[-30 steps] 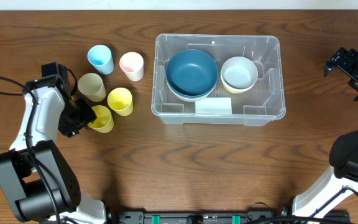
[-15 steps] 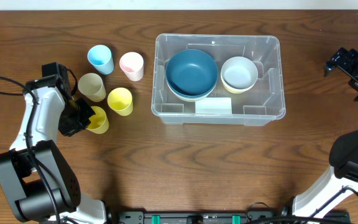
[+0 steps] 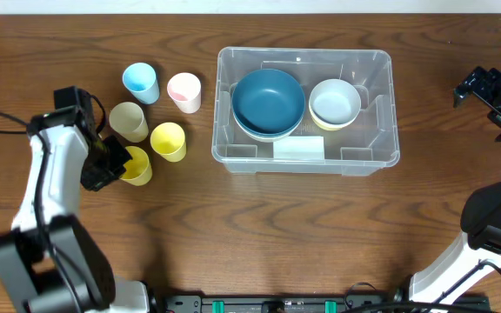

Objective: Pack container
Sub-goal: 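Lift the yellow cup and lower it into the teal bowl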

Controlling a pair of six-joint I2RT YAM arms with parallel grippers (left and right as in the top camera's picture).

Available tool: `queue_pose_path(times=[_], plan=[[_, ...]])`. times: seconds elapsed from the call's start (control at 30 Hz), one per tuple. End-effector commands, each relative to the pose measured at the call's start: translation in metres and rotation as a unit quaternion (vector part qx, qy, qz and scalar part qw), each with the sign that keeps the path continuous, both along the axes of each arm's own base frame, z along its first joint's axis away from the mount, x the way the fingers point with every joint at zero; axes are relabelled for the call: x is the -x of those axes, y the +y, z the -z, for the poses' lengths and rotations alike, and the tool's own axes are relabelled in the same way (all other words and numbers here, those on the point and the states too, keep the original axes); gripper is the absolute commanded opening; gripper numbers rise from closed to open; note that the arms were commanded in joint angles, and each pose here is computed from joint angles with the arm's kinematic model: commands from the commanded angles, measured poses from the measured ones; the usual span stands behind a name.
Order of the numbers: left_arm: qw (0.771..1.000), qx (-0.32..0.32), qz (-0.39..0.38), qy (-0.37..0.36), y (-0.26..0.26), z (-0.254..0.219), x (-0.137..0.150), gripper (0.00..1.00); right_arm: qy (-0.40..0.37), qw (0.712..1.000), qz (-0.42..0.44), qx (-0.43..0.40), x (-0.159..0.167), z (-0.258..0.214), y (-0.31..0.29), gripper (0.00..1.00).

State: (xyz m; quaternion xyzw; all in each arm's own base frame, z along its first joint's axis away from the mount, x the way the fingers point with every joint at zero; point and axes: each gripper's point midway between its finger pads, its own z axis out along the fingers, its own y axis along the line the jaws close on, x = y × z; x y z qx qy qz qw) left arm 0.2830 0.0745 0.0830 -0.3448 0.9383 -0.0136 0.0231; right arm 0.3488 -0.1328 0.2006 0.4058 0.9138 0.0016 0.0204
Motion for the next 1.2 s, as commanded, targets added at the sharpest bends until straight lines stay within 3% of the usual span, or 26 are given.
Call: queue_pose_path(times=[0.0,0.33,0.6,0.83,0.97,1.17], plan=[[0.996,-0.017,-0.005,-0.085,0.0,-0.056,-0.01,0.06,-0.002,1.0,0.009,0.002,0.001,-0.002,0.0,0.99],[0.95,-0.038,-0.024,-0.308,-0.029,-0.189,0.019,0.06,-0.002,1.0,0.009,0.002,0.001,-0.002,0.0,0.99],[0.907,0.009,0.094,-0.411,-0.103,-0.261,0.025,0.06,-0.002,1.0,0.009,0.002,0.001,-0.002,0.0,0.99],[0.9,0.049,0.206,-0.38,-0.171,-0.276,0.005,0.06,-0.002,1.0,0.009,0.002,0.001,-0.002,0.0,0.99],[0.901,0.056,0.281,-0.325,-0.215,-0.264,-0.009,0.06,-0.002,1.0,0.009,0.002,0.001,-0.002,0.0,0.99],[0.909,0.042,0.323,-0.259,-0.252,-0.237,-0.042,0.06,-0.002,1.0,0.009,0.002,0.001,-0.002,0.0,0.99]])
